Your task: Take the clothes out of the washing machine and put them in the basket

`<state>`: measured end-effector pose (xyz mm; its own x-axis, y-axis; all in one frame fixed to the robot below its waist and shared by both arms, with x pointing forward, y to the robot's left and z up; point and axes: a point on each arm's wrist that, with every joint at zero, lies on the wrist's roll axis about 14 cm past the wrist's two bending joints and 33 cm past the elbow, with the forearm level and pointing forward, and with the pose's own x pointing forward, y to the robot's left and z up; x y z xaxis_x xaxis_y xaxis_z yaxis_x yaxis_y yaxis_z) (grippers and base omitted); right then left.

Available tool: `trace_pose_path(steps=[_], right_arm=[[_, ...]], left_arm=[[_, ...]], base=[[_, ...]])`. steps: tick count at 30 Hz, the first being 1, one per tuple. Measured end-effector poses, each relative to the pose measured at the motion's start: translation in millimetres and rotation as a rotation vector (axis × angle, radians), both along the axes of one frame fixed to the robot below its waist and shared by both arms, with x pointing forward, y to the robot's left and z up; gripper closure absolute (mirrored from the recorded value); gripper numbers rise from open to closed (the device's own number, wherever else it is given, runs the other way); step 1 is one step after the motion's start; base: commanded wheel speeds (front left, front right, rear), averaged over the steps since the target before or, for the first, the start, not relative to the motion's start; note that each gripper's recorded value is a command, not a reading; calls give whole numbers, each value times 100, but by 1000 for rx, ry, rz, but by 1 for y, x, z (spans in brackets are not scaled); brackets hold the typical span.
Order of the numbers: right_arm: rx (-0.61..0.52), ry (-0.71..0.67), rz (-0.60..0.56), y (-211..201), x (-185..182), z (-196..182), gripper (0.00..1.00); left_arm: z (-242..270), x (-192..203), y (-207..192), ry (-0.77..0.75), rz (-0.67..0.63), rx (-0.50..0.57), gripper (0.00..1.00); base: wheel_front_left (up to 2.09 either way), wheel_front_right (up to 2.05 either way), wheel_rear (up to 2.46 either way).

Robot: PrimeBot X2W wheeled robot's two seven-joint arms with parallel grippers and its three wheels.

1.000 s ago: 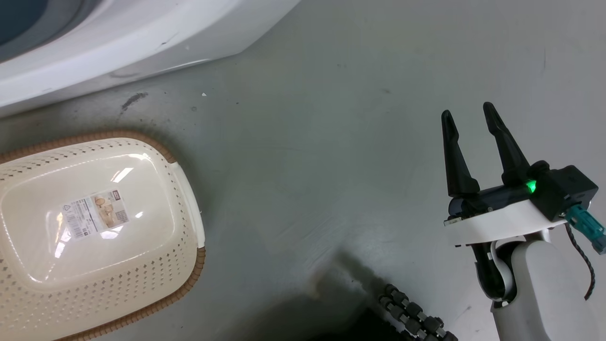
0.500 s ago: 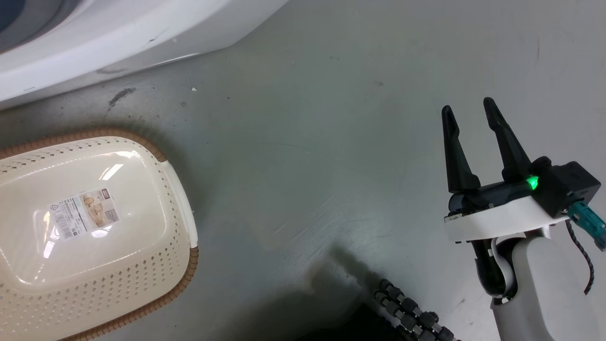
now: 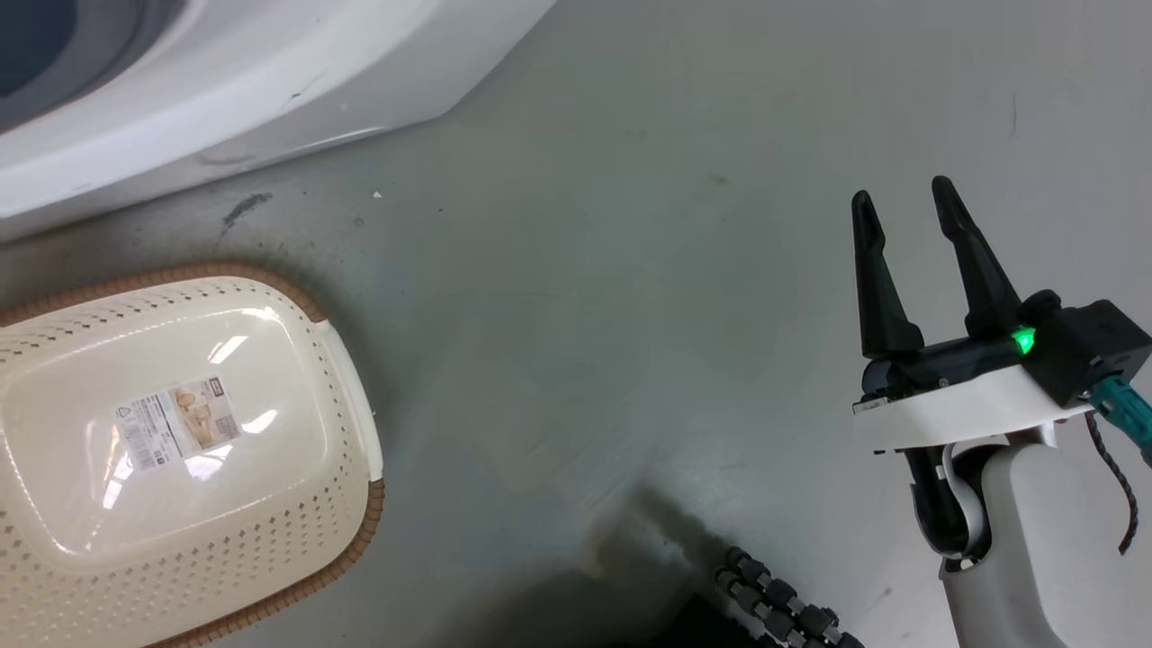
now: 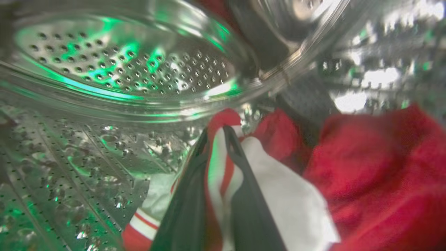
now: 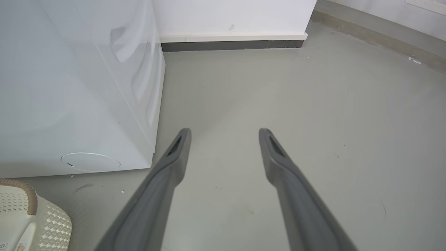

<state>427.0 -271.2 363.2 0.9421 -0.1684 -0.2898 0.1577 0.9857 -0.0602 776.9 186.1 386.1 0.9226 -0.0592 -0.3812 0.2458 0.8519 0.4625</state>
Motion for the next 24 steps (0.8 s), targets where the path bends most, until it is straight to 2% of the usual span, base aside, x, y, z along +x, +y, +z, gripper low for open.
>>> trace_pose_path(steps=[8, 18, 24], right_arm=[[-16, -58, 4, -1, 1, 24, 0], [-29, -118, -16, -5, -13, 54, 0], [-53, -148, -4, -2, -23, 71, 0]], left_arm=[[23, -9, -31, -154, -44, -163, 100], [29, -54, -39, -218, 17, -370, 100], [35, -89, -35, -225, 32, -409, 100]], base=[[0, 0, 0], [0, 0, 0], [0, 0, 0]])
